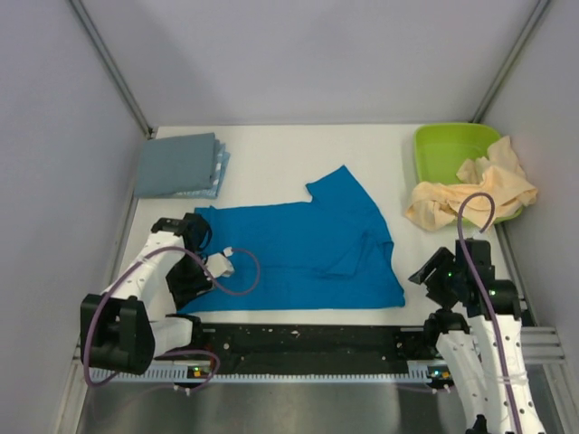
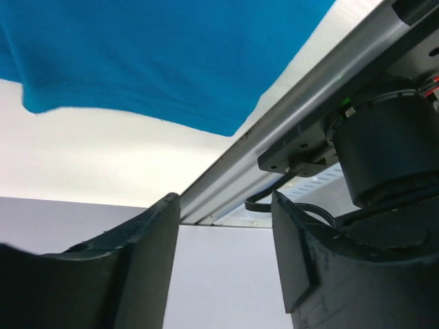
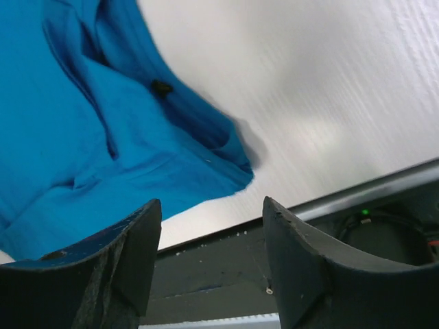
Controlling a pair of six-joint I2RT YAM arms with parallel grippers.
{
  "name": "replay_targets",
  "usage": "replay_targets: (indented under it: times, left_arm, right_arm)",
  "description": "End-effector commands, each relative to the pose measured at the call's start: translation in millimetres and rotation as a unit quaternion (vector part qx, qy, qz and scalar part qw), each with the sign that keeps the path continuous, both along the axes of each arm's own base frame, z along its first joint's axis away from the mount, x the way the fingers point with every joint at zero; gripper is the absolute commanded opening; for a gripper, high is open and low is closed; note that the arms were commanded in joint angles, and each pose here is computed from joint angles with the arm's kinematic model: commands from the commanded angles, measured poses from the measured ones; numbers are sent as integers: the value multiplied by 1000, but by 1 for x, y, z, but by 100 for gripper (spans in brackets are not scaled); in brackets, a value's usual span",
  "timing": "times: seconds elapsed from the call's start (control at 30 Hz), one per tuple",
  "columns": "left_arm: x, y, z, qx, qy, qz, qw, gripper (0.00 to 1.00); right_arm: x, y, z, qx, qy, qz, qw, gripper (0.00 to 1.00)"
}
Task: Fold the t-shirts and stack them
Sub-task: Fold the flattened tshirt in 1/3 of the way
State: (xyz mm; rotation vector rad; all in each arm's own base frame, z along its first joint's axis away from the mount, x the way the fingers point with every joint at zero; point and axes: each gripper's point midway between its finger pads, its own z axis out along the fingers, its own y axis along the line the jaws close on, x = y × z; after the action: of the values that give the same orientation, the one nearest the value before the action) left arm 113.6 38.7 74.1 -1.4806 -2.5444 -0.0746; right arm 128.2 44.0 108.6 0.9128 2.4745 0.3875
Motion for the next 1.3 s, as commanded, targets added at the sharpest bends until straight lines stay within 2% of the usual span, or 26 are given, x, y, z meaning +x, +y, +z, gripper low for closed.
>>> replay_targets:
  times: [0.0,0.07,0.13,0.2,0.27,0.3,0.37,0.47,0.53,0.6,0.7,0.77,0.9,0.93,1.03,1.1,1.23,1.27]
  left_arm:
    - [-19,6,18,15,32,-5,999,62]
    - [0,6,34,18,-9,-6,1000,63]
    - [29,-2,52,1,-66,0,998,64]
    - [63,-18,66,-40,-128,19,991,61]
    - [95,-46,72,-110,-172,43,978,39]
    - [104,-64,72,-156,-174,52,971,33]
    - [111,-104,76,-245,-154,49,956,29]
    - [122,-173,85,-309,-155,-6,939,26]
    - [120,-225,93,-354,-162,-69,919,22]
    - [107,-286,104,-433,-158,-137,877,25]
    - [98,-347,104,-484,-160,-188,839,28]
    - [93,-378,89,-489,-152,-204,834,31]
    - [84,-428,45,-476,-154,-248,829,46]
    - [84,-439,36,-471,-163,-259,827,47]
    - [84,-464,11,-443,-177,-284,832,48]
    - [94,-474,-2,-421,-195,-273,843,47]
    - [98,-476,-20,-404,-189,-269,854,44]
    - [98,-473,-24,-397,-191,-267,857,41]
  right_arm:
    - [-9,-31,28,-48,-26,-108,993,61]
    - [11,-44,62,-83,-100,-107,986,61]
    - [38,-41,87,-101,-153,-55,982,56]
    - [64,-19,90,-73,-159,23,984,47]
    - [80,9,81,-20,-144,84,986,38]
    - [84,25,73,-10,-131,121,984,33]
    - [91,41,61,-38,-115,175,977,23]
    - [99,69,42,-29,-99,231,967,0]
    - [101,82,22,3,-78,239,968,0]
    - [91,88,-17,29,-26,240,970,0]
    - [73,83,-56,31,34,230,972,0]
    - [66,77,-74,33,59,215,974,0]
    - [64,63,-94,37,69,165,983,0]
    - [63,59,-97,39,70,155,985,0]
    - [58,56,-100,43,70,146,986,0]
    - [58,56,-98,43,62,143,987,0]
    - [55,54,-99,42,60,139,988,0]
    - [54,54,-99,42,60,139,988,0]
